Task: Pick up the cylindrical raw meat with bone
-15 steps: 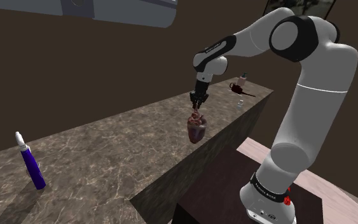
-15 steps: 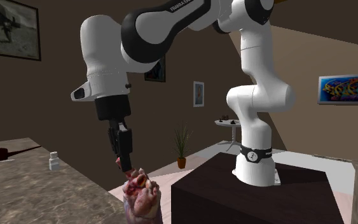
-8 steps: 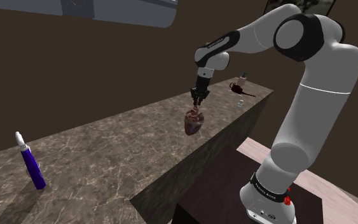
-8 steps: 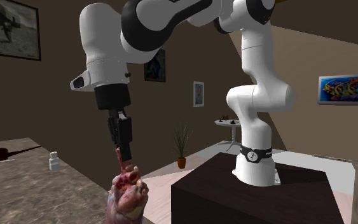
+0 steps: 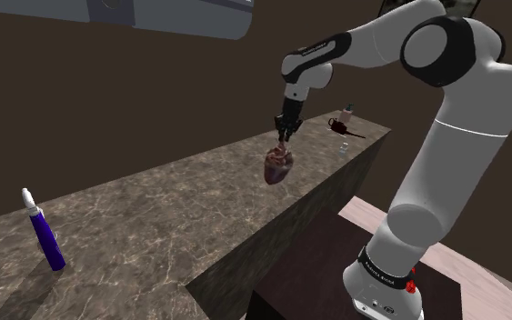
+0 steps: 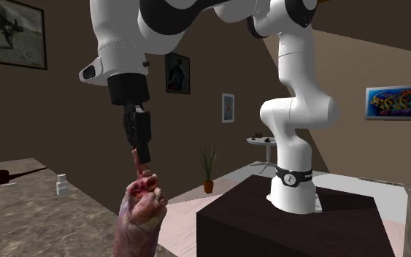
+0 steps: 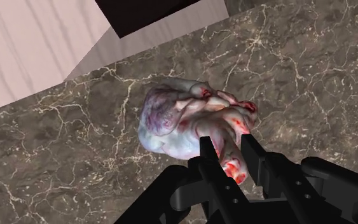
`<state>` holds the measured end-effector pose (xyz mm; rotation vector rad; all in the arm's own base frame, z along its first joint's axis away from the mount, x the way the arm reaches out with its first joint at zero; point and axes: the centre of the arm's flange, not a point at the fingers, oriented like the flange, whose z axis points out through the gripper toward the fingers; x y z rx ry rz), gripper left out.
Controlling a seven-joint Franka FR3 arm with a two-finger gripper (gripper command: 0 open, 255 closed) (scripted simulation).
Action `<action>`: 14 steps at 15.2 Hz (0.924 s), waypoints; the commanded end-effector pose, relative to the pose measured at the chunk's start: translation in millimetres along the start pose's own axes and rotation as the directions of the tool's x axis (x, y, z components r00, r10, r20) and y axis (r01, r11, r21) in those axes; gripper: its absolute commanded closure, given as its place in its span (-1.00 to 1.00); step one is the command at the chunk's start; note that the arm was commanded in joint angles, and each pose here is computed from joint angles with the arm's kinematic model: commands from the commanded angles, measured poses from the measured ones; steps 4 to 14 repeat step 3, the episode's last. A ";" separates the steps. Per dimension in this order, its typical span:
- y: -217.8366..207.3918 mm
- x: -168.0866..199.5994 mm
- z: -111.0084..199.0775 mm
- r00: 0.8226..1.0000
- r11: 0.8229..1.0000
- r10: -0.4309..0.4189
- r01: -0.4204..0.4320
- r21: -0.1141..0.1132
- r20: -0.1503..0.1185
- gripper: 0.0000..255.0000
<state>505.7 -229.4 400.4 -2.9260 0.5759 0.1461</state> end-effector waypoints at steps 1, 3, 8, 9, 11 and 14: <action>-0.5 -1.7 -10.3 1.000 1.000 0.000 0.000 0.000 -0.001 1.00; -0.6 -1.8 -11.0 1.000 1.000 0.000 0.000 0.000 -0.001 1.00; -0.6 -1.8 -11.0 1.000 1.000 0.000 0.000 0.000 -0.001 1.00; -0.6 -1.8 -11.0 1.000 1.000 0.000 0.000 0.000 -0.001 1.00; -0.6 -1.8 -11.0 1.000 1.000 0.000 0.000 0.000 -0.001 1.00; -0.6 -1.8 -11.0 1.000 1.000 0.000 0.000 0.000 -0.001 1.00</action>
